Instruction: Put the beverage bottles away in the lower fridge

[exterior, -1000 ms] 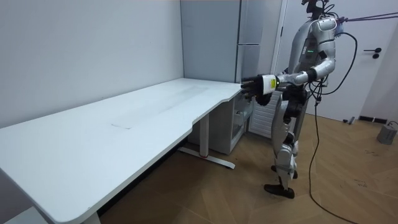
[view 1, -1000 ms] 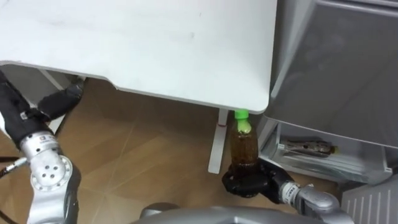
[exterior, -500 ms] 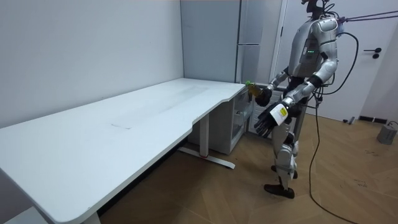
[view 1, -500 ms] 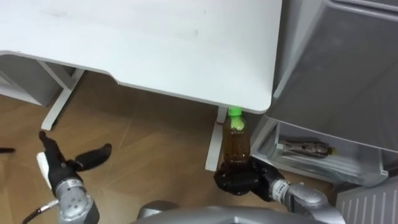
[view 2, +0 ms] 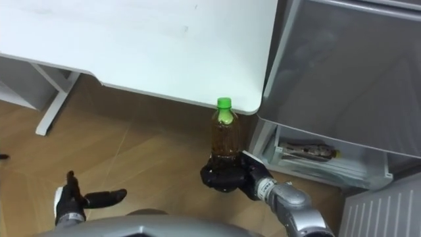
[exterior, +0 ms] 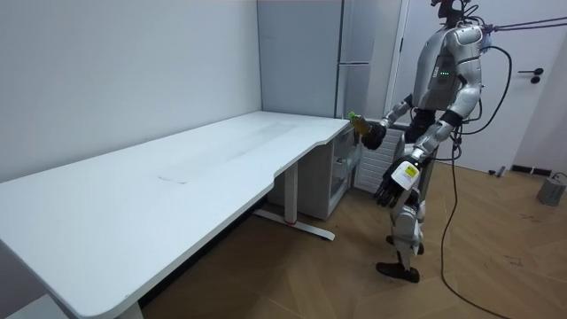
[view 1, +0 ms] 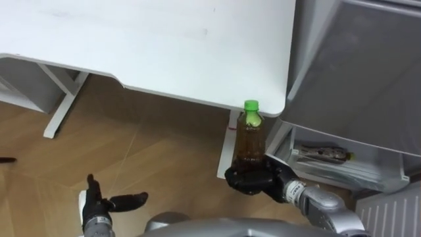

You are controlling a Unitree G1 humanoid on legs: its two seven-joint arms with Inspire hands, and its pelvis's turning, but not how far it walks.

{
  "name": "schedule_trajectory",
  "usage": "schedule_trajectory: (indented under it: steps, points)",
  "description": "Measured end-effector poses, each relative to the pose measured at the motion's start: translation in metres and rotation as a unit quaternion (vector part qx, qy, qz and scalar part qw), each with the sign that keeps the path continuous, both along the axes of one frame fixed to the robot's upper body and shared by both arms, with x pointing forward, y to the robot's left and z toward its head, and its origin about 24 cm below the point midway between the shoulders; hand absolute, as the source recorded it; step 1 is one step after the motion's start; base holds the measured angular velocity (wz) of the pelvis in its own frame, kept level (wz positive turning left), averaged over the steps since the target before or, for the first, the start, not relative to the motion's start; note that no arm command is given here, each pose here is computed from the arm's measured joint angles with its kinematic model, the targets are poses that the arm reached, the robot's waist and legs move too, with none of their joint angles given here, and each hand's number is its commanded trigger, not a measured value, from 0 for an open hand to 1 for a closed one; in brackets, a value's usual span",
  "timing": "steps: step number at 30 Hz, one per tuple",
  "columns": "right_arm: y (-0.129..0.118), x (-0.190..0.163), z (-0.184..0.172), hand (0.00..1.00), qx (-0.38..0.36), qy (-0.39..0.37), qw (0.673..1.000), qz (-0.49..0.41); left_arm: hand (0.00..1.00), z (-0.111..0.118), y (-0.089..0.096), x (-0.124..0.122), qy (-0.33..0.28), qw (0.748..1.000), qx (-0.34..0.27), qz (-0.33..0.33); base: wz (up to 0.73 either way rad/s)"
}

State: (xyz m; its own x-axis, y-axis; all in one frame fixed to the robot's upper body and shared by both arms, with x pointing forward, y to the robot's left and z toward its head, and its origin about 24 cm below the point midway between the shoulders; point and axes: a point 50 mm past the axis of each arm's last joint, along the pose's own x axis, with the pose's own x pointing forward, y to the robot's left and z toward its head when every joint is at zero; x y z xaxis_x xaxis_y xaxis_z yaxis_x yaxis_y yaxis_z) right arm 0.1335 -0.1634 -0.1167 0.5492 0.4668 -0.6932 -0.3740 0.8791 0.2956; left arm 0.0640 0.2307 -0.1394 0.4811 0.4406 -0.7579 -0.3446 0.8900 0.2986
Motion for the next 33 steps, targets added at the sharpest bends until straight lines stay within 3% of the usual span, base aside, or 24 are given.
schedule_trajectory:
  steps: [16, 33]
  points:
    - [0.001, -0.001, -0.003, 1.0, -0.002, 0.015, 1.0, 0.005, 0.0, -0.018, -0.001, -0.023, 0.089, 0.991, -0.096, -0.031, -0.02]
    - [0.002, 0.005, -0.002, 1.0, -0.009, 0.022, 1.0, -0.006, 0.0, -0.019, 0.001, -0.014, 0.107, 0.987, -0.086, -0.078, -0.04]
